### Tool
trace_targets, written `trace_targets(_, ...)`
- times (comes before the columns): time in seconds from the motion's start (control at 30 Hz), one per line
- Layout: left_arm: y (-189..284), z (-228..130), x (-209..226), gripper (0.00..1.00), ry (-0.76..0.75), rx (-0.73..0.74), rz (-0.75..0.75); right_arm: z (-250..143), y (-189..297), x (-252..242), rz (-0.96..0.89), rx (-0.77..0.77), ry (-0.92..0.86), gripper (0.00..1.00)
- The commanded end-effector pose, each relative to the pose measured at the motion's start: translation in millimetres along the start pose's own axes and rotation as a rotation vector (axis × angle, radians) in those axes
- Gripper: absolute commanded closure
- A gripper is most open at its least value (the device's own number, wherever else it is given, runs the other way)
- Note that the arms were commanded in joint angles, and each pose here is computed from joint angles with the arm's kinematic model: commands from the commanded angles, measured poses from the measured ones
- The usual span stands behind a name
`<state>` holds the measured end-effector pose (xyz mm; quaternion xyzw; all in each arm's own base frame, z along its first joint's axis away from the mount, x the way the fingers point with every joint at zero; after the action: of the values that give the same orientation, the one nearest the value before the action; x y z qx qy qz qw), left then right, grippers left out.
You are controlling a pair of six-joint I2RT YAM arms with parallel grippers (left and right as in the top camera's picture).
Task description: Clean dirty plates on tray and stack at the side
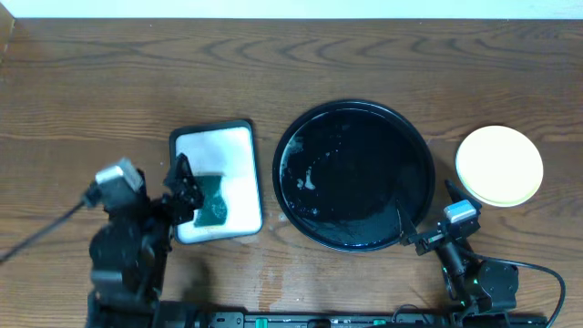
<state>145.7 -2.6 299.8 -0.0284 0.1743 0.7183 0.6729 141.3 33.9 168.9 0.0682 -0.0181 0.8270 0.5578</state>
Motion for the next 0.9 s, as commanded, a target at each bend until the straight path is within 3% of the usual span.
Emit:
trace_targets(0.0, 5.7, -26.3, 12.9, 0.14, -0.028, -0.080, -0.008, -0.9, 0.0, 0.8, 0.004, 0.000, 0.013, 0.01)
trace_targets(0.23, 3.3, -70.2, 27.5, 0.14, -0.018, -0.202, -0.033, -0.9, 0.0, 0.8, 0.004, 0.000, 0.013, 0.01)
trace_targets(0.4, -12.9, -90.6, 32.4, 0.14, -0.018, -0.211, -0.043, -0.9, 0.0, 0.8, 0.004, 0.000, 0.013, 0.01)
trace_targets(0.63, -29.3, -124.0, 41.8, 0.14, -0.021, -0.153, -0.026, -0.9, 0.0, 0.8, 0.005, 0.000, 0.013, 0.01)
trace_targets(0.87, -30.1, -129.9, 43.5, 0.13, -0.024, -0.112, -0.014, -0.9, 0.0, 0.8, 0.004, 0.000, 0.013, 0.01)
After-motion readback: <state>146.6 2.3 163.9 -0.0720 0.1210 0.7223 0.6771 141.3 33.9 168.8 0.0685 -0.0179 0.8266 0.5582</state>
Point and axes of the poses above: each gripper's point midway between its finger pads, its own y axis back along the fingers, its own x axis along the line the jaws close on, z = x × y, the point moved 10 cm from there along y, back along the fingers, and after that the axes turned 9 degrees about -y, right-handed, at the moved point
